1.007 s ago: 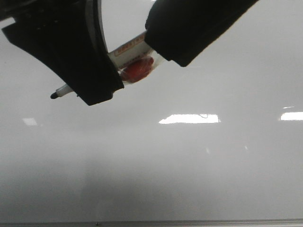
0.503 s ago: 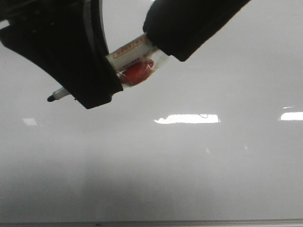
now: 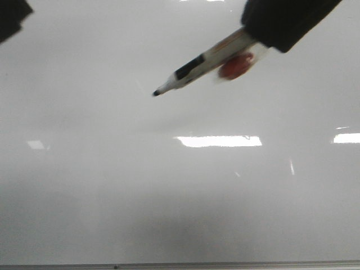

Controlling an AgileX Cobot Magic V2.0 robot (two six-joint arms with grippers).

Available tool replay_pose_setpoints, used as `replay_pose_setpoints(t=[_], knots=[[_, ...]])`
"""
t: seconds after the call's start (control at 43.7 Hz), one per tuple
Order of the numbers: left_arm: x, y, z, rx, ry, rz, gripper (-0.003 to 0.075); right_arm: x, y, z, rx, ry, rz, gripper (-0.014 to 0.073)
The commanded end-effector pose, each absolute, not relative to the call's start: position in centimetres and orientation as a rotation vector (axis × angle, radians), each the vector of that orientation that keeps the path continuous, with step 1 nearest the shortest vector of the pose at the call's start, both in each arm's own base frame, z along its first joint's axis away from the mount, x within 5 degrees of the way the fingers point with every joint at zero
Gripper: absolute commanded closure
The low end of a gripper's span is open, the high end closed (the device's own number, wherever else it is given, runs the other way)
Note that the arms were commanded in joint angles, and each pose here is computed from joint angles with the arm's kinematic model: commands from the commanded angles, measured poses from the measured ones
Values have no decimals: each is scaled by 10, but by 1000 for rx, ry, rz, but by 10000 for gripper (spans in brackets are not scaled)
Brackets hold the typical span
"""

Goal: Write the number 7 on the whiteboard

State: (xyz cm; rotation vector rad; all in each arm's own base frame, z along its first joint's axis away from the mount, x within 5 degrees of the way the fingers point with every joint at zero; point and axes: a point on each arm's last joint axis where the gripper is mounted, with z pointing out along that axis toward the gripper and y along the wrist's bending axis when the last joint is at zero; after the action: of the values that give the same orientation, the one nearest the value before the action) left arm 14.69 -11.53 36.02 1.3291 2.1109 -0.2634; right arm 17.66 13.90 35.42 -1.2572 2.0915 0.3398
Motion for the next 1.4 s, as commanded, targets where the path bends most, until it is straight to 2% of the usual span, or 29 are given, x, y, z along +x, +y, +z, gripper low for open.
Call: replay_pose_setpoints(t=[0.0, 0.137, 0.343, 0.663, 1.19, 1.373], knots=[[135, -94, 377, 1114, 2037, -282, 311, 179, 115, 376, -928, 2130, 346, 659], [122, -69, 375, 909, 2011, -241, 311, 184, 96, 357, -636, 2165, 396, 662], [113, -59, 375, 835, 1982, -211, 312, 197, 106, 367, -520, 2007, 486, 662], [114, -59, 376, 826, 1967, -208, 312, 241, 126, 379, -504, 1994, 491, 662], [114, -59, 376, 826, 1967, -208, 313, 292, 144, 348, -458, 2033, 454, 662], [114, -59, 376, 825, 1967, -208, 313, 298, 137, 342, -440, 2061, 431, 661]])
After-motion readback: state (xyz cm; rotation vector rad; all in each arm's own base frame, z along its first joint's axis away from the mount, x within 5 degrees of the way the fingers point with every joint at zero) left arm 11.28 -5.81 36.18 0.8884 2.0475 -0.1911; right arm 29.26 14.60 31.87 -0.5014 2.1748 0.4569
